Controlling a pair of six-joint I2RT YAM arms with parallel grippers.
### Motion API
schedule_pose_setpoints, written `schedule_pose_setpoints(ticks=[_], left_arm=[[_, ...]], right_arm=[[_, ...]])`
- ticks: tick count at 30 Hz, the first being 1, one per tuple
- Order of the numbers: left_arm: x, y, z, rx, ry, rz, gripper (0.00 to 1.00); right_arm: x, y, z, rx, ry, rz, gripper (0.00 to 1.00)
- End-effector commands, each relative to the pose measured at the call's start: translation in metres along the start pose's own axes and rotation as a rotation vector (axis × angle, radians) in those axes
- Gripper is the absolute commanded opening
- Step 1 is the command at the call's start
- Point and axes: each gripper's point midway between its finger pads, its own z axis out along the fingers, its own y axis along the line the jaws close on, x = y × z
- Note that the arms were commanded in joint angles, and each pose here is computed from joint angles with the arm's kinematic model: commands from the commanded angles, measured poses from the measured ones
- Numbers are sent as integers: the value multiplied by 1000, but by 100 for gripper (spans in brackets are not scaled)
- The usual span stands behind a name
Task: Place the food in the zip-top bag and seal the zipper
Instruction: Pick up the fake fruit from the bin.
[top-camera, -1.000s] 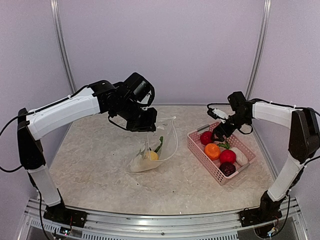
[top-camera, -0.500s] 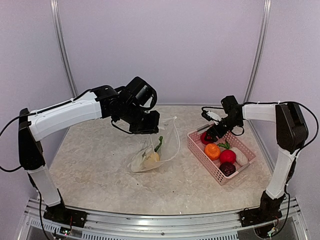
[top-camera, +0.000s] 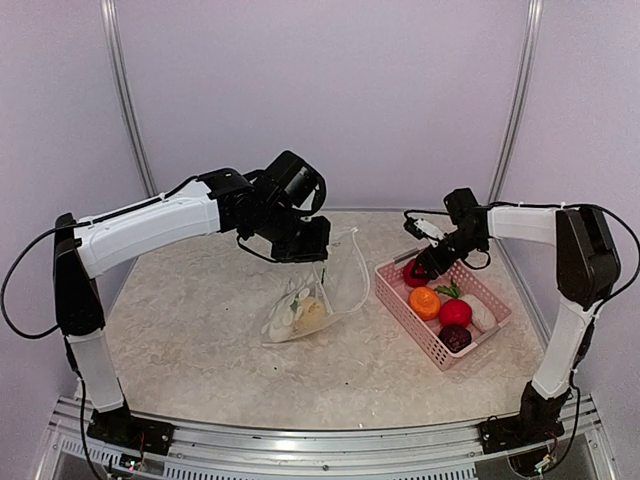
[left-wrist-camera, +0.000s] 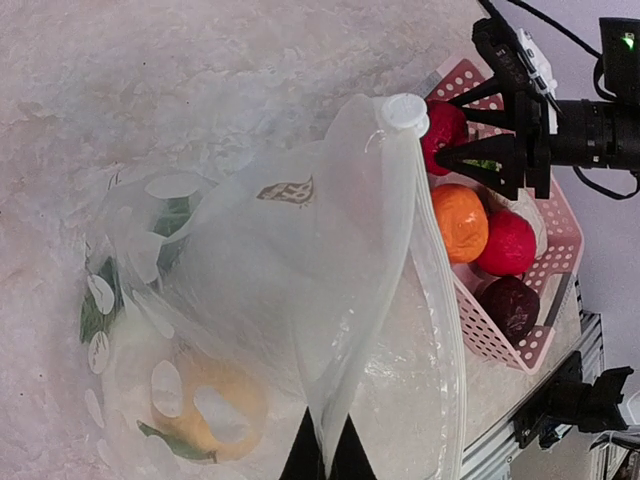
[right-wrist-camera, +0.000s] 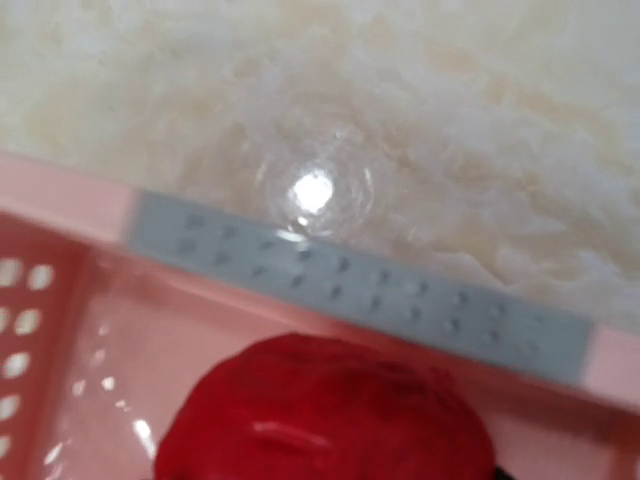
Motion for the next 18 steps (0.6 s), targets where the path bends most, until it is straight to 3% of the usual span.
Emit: schedule_pose_setpoints(ticks=[1,7,12,18], left_arm=[[-15,-4,-2,9,-33,-13,0],[-21,-7,1,29,-42,-31,0],[-27,-7,4,33,-51,-46,0],[-30,-12,3,62,-43,-53,0]], right_arm=[[-39,9,-62,40,-114,-65,50],[-76,48,-129,-58,-254,-120,51],[-110,103,-178,-256,-406,-182,51],[-129,177,-196,-494,-493,-295,54]])
